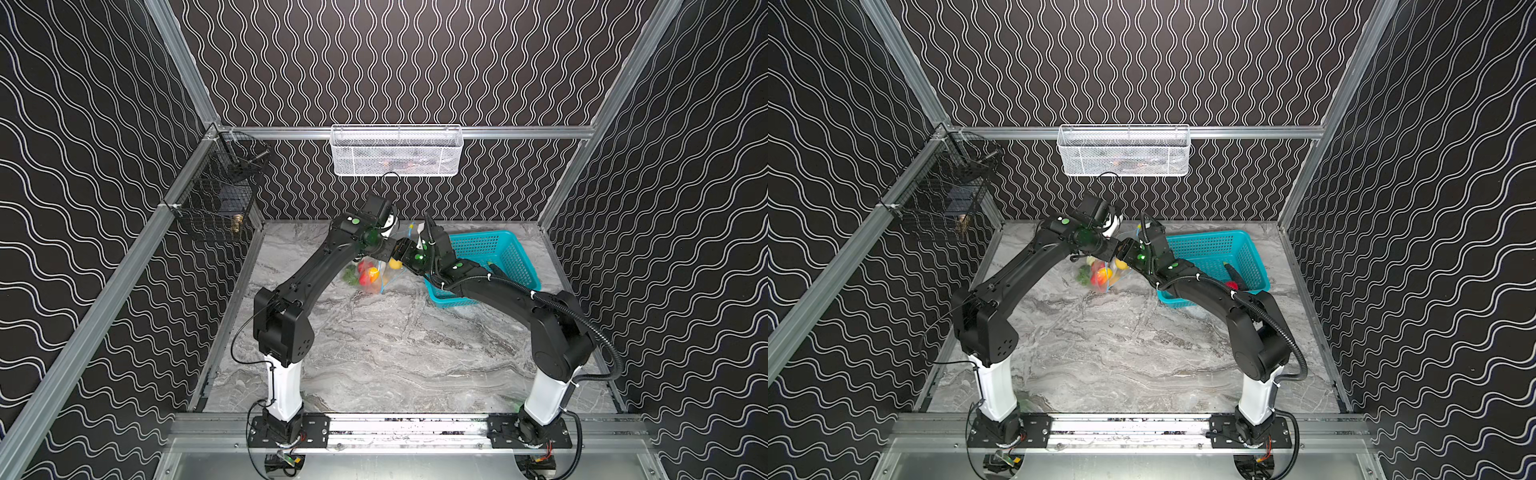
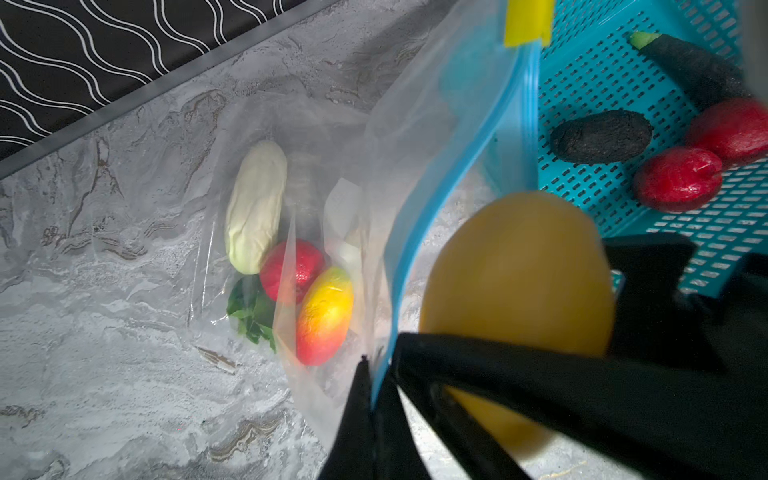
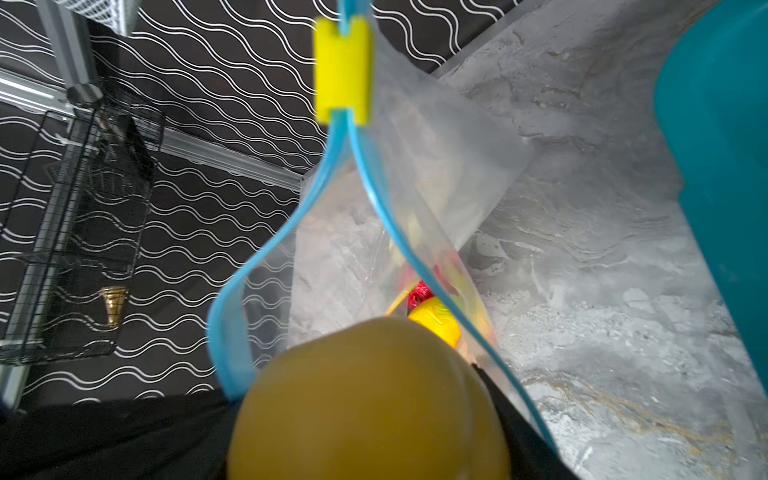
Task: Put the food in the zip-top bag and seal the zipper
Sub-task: 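Carry the yellow potato over the bag mouth held by the left gripper, then open the right gripper to drop the yellow potato into the bag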
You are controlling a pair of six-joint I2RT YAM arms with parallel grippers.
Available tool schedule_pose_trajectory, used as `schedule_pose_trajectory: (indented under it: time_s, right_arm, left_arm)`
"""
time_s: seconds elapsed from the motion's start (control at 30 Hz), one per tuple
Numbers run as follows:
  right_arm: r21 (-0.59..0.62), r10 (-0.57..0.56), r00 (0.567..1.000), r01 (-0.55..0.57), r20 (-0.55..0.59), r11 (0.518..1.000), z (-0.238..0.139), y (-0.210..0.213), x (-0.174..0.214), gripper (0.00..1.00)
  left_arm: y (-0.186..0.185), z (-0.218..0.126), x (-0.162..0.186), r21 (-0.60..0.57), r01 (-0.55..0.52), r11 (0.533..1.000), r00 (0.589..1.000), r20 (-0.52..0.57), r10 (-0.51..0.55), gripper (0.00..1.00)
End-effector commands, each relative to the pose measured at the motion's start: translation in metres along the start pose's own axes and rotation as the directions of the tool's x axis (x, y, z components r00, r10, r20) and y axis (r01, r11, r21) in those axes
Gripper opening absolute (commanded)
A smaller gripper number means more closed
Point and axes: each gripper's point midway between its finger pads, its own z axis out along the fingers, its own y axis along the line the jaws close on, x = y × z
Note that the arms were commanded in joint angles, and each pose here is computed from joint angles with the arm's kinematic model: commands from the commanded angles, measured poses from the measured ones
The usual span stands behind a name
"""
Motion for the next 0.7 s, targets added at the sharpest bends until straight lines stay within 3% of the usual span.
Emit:
schedule_pose_trajectory:
  time_s: [0.0, 0.37, 0.67]
  right_arm:
    - [0.027, -0.026, 0.999, 0.026, -0.019, 0.999, 0.002, -0.003, 0.005, 0.36]
    - [0.094, -0.069, 0.994, 0.077, -0.080, 0.993, 0.023, -0.010, 0.020, 0.42]
    - [0.067, -0.090, 0.990, 0.097, -0.112, 0.993, 0.038, 0.003, 0.018, 0.67]
  left_arm:
    - [-0.003, -0.007, -0.011, 0.016, 0.007, 1.000, 0.999, 0.039, -0.008, 0.00]
    - [-0.005, -0.009, -0.012, 0.028, 0.014, 0.999, 0.999, 0.041, -0.015, 0.00]
    - [0.001, -0.016, -0.015, -0.002, 0.006, 1.000, 0.998, 0.067, -0.006, 0.00]
